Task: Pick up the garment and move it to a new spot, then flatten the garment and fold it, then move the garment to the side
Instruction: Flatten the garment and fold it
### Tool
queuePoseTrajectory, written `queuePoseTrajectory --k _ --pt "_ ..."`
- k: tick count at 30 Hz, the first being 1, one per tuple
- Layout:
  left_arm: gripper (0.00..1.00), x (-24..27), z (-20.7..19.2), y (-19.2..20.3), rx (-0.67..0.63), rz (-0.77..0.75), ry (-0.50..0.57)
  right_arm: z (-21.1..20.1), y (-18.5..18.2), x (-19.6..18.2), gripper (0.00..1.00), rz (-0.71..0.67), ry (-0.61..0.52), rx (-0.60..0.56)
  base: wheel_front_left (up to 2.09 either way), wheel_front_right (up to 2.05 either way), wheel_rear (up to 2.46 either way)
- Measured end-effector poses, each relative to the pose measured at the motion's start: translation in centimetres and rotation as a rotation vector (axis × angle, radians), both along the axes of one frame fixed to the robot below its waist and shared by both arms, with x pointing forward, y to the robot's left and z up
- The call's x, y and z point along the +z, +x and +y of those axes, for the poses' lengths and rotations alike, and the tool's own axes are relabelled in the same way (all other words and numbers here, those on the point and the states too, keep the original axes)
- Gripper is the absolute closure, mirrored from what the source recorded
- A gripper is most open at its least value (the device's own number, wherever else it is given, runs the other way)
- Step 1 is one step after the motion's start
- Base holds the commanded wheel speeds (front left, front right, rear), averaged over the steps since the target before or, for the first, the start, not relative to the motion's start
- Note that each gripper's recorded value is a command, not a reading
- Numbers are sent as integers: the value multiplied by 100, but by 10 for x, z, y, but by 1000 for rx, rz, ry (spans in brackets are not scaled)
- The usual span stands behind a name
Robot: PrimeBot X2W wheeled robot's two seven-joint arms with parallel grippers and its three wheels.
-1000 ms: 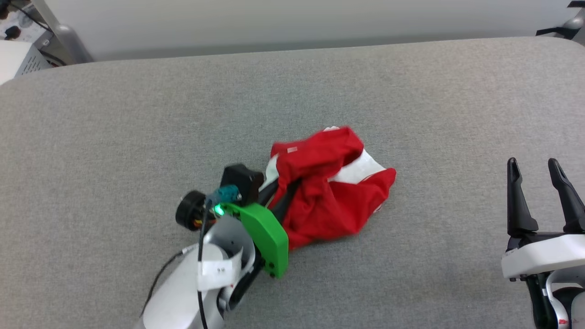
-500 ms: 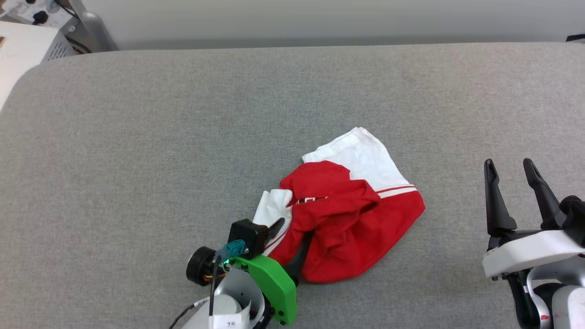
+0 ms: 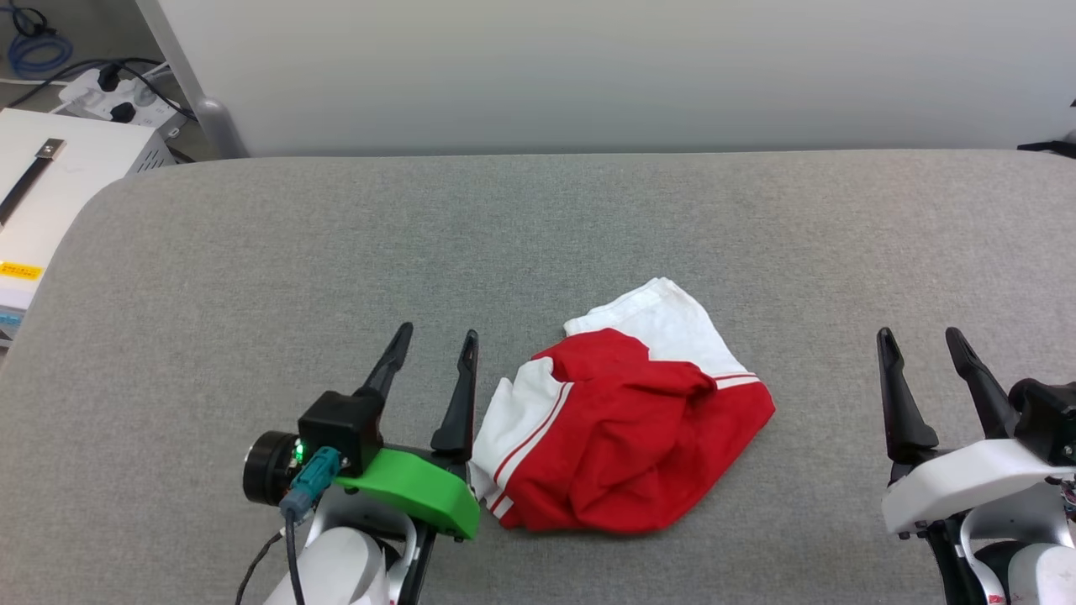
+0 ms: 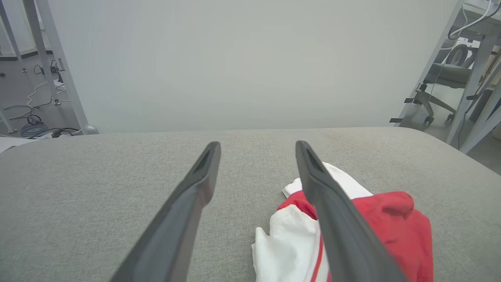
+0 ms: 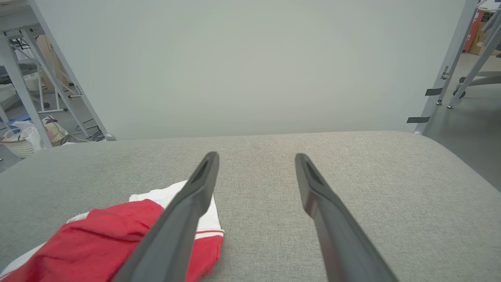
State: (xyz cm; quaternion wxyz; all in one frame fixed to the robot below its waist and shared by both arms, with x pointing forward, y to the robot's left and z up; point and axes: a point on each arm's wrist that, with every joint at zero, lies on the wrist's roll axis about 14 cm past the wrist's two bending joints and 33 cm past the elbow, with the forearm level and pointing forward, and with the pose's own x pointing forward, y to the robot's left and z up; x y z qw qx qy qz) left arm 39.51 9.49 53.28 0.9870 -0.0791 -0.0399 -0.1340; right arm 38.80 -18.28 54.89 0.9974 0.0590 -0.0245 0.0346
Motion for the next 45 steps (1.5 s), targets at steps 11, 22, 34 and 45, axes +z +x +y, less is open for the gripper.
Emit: queuePoseTrajectory --k 11,22,34,45 --pt "0 12 41 -8 130 -60 19 -13 4 -54 0 219 25 -11 0 0 0" --pt "0 2 56 0 190 -34 0 25 68 -106 0 566 -23 222 0 0 0" --pt "0 -5 75 4 275 -17 -24 102 117 -145 0 791 -229 495 0 0 0" --pt "0 -27 102 0 361 45 -12 122 107 -199 100 1057 -305 619 0 0 0"
